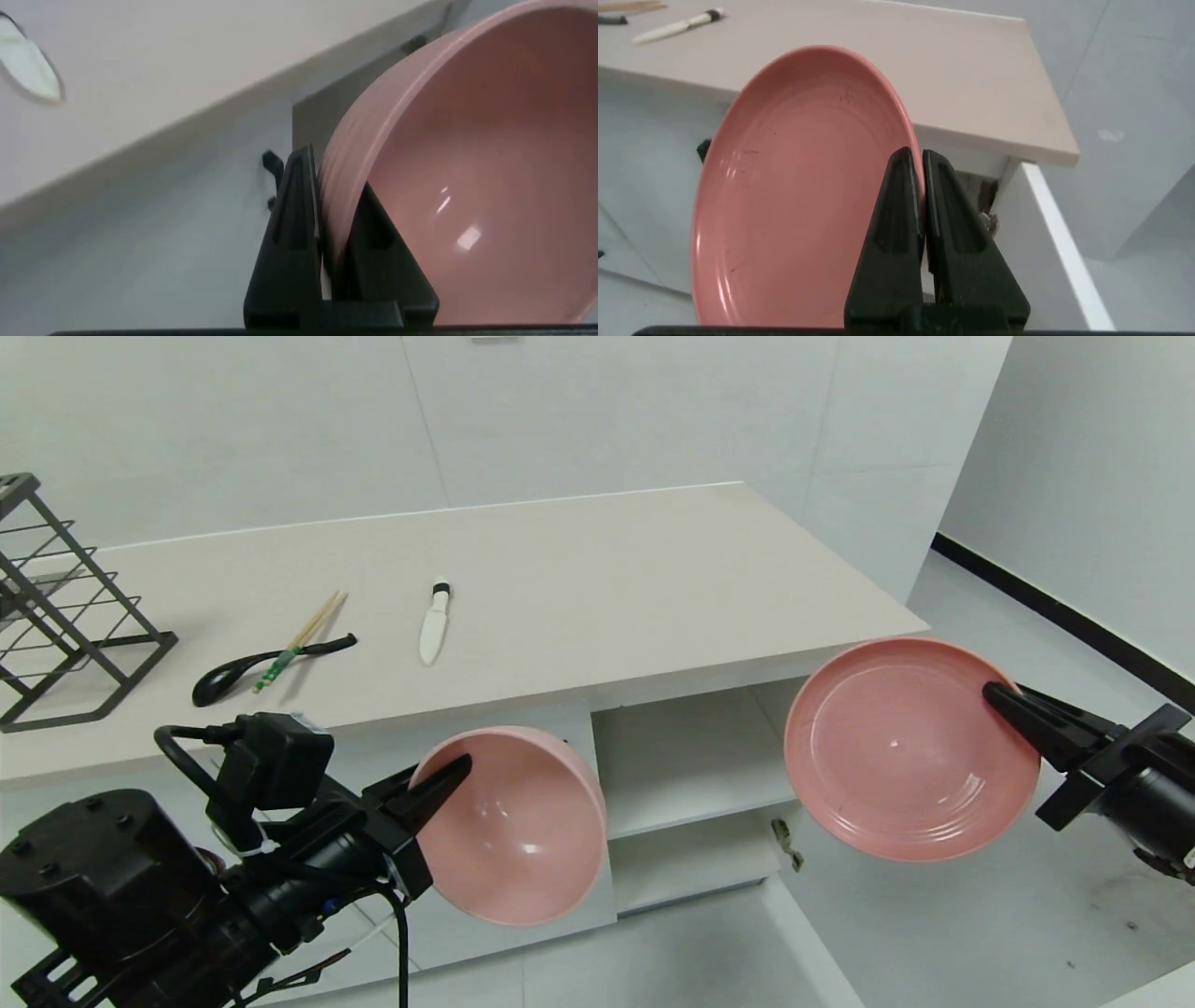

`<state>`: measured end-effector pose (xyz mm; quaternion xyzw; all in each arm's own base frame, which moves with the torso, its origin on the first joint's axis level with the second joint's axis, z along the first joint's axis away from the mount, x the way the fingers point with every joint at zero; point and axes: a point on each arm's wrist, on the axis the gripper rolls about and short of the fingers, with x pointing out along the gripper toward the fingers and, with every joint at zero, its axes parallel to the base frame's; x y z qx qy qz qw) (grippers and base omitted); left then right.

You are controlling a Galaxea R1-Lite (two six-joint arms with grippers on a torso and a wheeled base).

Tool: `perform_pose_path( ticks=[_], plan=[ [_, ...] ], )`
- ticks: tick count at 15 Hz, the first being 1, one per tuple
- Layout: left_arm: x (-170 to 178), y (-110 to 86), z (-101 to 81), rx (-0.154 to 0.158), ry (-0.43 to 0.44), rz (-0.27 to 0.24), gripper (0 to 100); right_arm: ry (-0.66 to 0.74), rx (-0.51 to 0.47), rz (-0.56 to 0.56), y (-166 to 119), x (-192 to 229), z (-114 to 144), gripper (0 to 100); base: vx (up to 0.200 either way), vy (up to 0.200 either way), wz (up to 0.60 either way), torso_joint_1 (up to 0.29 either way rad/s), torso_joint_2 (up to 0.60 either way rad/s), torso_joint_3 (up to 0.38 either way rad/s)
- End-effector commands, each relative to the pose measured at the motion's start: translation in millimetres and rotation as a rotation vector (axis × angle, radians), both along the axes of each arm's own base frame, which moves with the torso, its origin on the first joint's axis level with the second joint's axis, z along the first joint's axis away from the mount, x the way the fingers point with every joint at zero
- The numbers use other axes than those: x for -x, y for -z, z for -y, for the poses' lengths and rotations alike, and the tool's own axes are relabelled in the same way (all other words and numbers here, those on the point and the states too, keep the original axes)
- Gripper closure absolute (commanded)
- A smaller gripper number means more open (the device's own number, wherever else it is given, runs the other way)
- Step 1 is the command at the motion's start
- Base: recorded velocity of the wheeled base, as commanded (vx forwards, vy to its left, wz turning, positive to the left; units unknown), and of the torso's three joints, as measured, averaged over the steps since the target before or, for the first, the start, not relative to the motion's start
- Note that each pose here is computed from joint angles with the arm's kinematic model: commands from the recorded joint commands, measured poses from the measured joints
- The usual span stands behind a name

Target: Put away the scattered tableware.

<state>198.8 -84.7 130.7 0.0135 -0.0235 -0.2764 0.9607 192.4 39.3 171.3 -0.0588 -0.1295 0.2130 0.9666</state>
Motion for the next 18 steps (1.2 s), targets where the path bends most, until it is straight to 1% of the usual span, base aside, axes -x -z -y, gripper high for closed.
perform_pose_path(
  ticks=[1, 4, 11, 12, 14, 15, 18],
  plan=[
    [3, 2.3, -1.1, -0.006, 0.002, -0.011, 100, -0.002, 0.001, -0.003, 1, 0, 0, 100, 0.000, 0.000, 0.00, -0.261, 0.51, 0.246],
    [6, 7.8, -2.1, -0.023, 0.002, -0.033, 100, -0.001, 0.003, -0.008, 2, 0, 0, 100, 0.000, 0.000, 0.00, -0.251, 0.49, 0.232],
    [7, 8.5, -2.6, -0.026, 0.002, -0.037, 100, -0.003, 0.006, -0.018, 4, 0, -1, 100, 0.000, 0.000, 0.00, -0.251, 0.46, 0.205],
    [6, 9.5, -2.4, -0.034, 0.002, -0.037, 100, -0.001, 0.012, -0.016, 4, 0, -1, 100, 0.000, 0.000, 0.00, -0.251, 0.32, 0.115],
    [7, 13.3, -2.5, -0.072, 0.002, -0.037, 100, -0.005, 0.025, -0.027, 8, 0, -2, 100, 0.000, 0.000, 0.00, -0.251, 0.34, 0.117],
    [7, 14.7, -2.9, -0.080, 0.002, -0.041, 100, -0.031, 0.027, -0.034, 9, 2, -7, 100, 0.000, 0.000, 0.00, -0.261, 0.31, 0.119],
    [6, 14.2, -2.5, -0.079, 0.002, -0.038, 100, -0.099, 0.030, -0.042, 11, 6, -19, 100, 0.000, 0.000, 0.00, -0.191, 0.31, 0.119]
  ],
)
